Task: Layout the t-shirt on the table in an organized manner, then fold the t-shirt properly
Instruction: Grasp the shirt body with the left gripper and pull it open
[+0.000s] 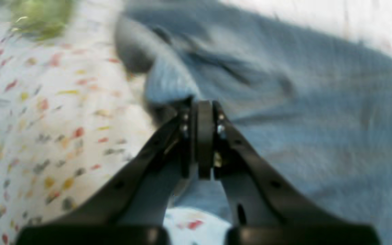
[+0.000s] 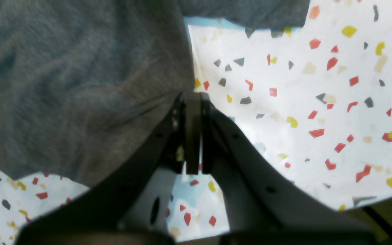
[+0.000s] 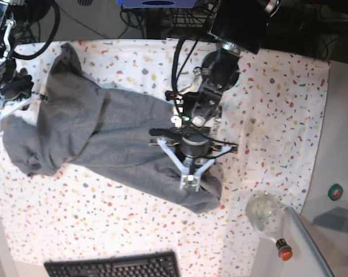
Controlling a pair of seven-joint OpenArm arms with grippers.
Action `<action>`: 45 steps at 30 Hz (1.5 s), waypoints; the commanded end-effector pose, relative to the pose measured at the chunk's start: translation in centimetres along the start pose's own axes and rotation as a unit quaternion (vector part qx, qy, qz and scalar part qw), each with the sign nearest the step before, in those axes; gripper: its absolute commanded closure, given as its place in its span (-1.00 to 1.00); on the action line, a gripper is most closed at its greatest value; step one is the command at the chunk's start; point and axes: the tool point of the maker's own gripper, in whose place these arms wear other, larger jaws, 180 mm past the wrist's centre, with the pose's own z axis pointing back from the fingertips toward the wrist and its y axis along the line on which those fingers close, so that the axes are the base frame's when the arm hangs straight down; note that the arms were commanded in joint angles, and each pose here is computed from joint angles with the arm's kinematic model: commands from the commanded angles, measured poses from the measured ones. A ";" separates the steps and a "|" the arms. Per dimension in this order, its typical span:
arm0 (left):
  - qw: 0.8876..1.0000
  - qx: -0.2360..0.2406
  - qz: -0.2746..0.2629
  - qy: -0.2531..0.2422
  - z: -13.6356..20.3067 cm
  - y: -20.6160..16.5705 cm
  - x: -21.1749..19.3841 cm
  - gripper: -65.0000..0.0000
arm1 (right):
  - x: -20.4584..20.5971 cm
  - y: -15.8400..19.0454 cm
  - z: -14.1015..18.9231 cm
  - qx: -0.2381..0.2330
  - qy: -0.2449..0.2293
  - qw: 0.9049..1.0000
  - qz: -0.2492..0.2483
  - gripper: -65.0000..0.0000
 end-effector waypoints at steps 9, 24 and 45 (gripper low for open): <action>0.992 -0.030 -0.118 -0.022 -1.1 -7.1 3.4 1.00 | 1.2 -0.3 0.3 -0.002 -0.019 1.000 0.002 1.00; 0.994 -0.087 -0.052 -0.041 -0.7 -9.5 9.6 1.00 | -1.1 -0.6 -1.0 -0.002 0.018 1.000 -0.008 1.00; 0.984 -0.146 -0.098 0.027 0.7 -11.8 0.7 -0.71 | 0.6 -0.3 -1.2 0.002 0.000 1.000 -0.012 1.00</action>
